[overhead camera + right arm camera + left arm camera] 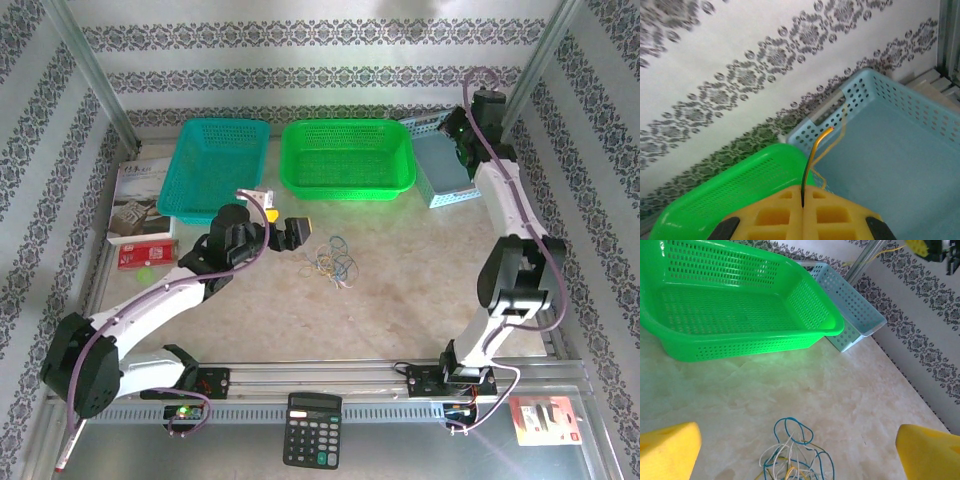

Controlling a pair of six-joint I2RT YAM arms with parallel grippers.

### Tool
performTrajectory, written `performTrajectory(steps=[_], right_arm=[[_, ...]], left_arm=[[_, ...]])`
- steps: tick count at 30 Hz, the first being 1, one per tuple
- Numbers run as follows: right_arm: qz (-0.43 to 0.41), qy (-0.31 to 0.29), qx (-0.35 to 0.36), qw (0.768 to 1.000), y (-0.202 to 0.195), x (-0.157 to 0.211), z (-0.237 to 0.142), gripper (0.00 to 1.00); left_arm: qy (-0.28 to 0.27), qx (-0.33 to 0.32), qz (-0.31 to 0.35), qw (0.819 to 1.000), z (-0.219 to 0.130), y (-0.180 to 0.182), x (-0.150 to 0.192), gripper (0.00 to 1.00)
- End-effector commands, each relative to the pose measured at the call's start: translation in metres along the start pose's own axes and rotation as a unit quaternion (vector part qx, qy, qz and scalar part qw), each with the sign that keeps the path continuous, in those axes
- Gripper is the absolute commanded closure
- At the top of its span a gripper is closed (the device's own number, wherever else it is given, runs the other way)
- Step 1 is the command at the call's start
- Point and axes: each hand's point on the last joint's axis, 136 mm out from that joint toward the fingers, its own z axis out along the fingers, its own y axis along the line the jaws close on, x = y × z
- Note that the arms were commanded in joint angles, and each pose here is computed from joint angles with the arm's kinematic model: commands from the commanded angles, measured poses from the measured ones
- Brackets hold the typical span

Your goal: Untangle the cables

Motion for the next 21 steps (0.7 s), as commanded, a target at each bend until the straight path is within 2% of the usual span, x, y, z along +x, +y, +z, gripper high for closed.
performTrajectory(steps=[1, 11, 21], right_arm=[[-0.007, -0.012, 0.023, 1.000, -0.008, -0.009, 0.019, 1.00], [0.001, 0.034, 0.120, 0.992, -0.072, 0.038, 0.084, 1.00], [0.061, 0.153, 0.200, 0.966, -0.126, 0.106, 0.109, 1.00]], left_arm=[[-0.009, 0.013, 0.002, 1.000, 0.002, -0.012, -0.012, 0.00], [-0.009, 0.018, 0.010, 1.000, 0.004, -0.014, -0.014, 0.00], [-0.024, 0.020, 0.014, 0.999, 0.004, -0.015, -0.019, 0.00]])
